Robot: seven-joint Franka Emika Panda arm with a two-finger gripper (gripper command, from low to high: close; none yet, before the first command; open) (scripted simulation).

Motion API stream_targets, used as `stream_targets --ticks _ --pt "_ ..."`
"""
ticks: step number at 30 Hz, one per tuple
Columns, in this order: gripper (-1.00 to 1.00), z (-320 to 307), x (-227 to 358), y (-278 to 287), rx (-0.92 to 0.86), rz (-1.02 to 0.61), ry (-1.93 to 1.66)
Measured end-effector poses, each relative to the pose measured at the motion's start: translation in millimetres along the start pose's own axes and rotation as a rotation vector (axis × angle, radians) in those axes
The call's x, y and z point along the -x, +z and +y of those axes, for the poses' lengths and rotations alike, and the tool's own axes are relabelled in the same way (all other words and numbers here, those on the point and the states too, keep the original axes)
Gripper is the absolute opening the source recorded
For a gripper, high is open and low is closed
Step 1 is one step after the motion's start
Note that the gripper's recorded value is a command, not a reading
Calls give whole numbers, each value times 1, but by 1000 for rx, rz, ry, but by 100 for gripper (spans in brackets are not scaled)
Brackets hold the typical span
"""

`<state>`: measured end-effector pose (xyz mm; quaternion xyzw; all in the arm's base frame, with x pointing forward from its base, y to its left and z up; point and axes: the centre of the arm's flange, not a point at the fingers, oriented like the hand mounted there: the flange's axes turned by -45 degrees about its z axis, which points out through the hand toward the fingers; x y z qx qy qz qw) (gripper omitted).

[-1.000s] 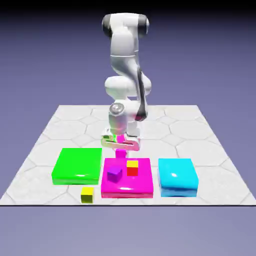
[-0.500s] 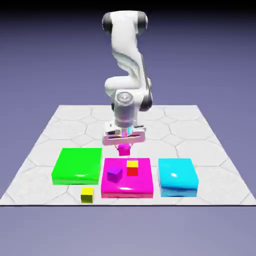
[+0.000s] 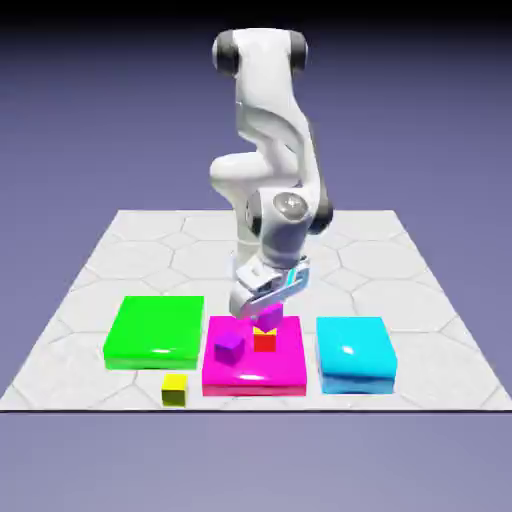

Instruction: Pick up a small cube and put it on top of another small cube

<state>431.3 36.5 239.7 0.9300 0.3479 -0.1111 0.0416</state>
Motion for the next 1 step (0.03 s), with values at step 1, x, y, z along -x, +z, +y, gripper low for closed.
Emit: stream_targets --ticks 1 --pt "100 1 1 -15 0 0 2"
